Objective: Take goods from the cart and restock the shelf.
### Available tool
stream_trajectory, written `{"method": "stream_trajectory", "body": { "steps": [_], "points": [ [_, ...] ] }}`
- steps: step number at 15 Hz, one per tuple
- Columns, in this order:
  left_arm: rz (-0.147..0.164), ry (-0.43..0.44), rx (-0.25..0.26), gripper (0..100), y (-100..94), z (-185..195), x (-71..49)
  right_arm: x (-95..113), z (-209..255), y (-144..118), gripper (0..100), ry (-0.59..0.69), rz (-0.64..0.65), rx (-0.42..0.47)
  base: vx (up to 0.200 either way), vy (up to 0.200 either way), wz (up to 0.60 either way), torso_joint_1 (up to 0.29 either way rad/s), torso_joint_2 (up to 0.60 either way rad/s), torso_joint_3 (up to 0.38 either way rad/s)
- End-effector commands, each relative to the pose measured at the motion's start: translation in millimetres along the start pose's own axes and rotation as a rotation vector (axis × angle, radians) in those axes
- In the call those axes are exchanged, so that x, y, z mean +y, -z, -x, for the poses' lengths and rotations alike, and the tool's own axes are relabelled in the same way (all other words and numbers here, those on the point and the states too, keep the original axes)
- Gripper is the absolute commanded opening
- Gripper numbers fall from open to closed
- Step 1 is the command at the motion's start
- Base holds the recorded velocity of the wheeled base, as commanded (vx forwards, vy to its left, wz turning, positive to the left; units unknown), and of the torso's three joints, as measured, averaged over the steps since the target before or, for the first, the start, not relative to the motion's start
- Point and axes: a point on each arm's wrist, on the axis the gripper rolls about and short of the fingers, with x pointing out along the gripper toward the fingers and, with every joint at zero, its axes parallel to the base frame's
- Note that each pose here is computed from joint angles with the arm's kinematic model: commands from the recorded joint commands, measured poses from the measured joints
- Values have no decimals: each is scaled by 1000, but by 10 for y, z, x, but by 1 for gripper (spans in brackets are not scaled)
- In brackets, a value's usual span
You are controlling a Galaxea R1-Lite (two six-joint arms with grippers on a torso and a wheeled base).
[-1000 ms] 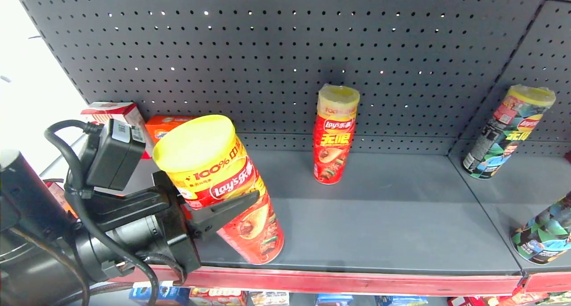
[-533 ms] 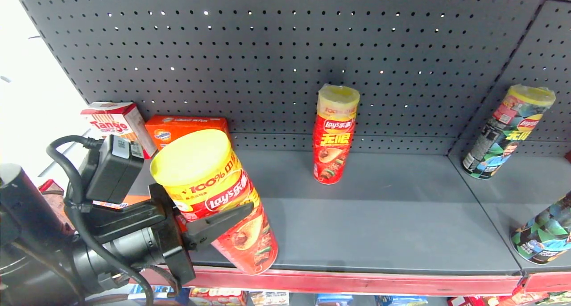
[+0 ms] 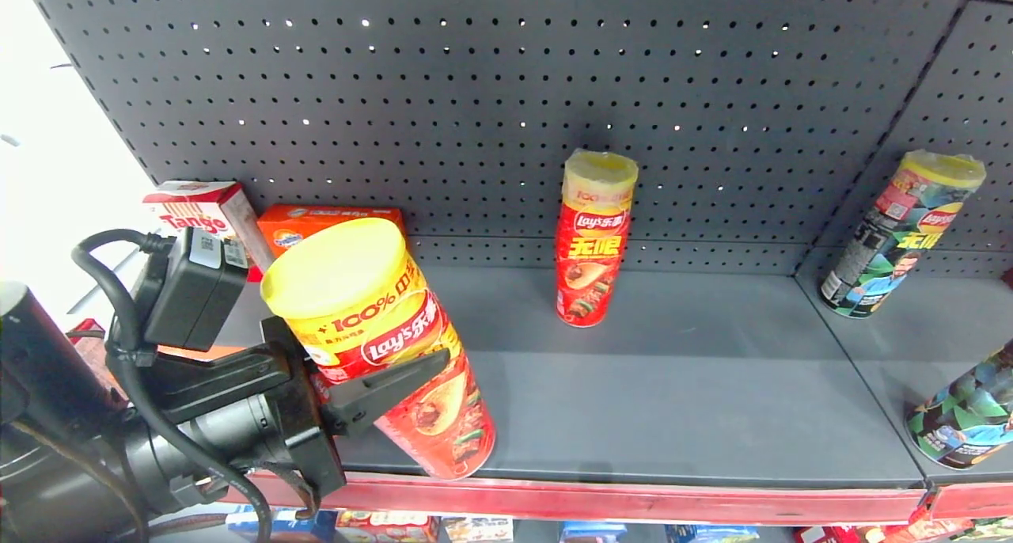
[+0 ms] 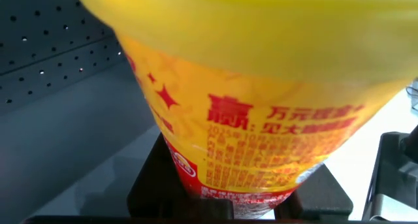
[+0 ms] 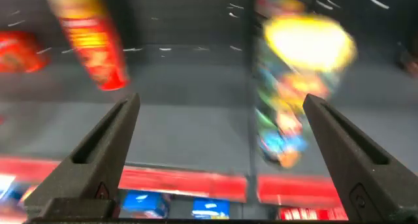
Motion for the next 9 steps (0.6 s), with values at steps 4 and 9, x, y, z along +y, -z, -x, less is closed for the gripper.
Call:
{"method": "stream_trajectory", "body": {
  "steps": [4, 9],
  "points": [
    [4, -11, 5, 0, 13, 11, 16, 28, -523, -456, 100, -149, 94, 143, 0, 0, 0, 0, 0, 0],
    [4, -26, 6, 0, 16, 25, 45, 229, -1025, -613, 100, -379, 151, 187, 0, 0, 0, 0, 0, 0]
  ]
}}
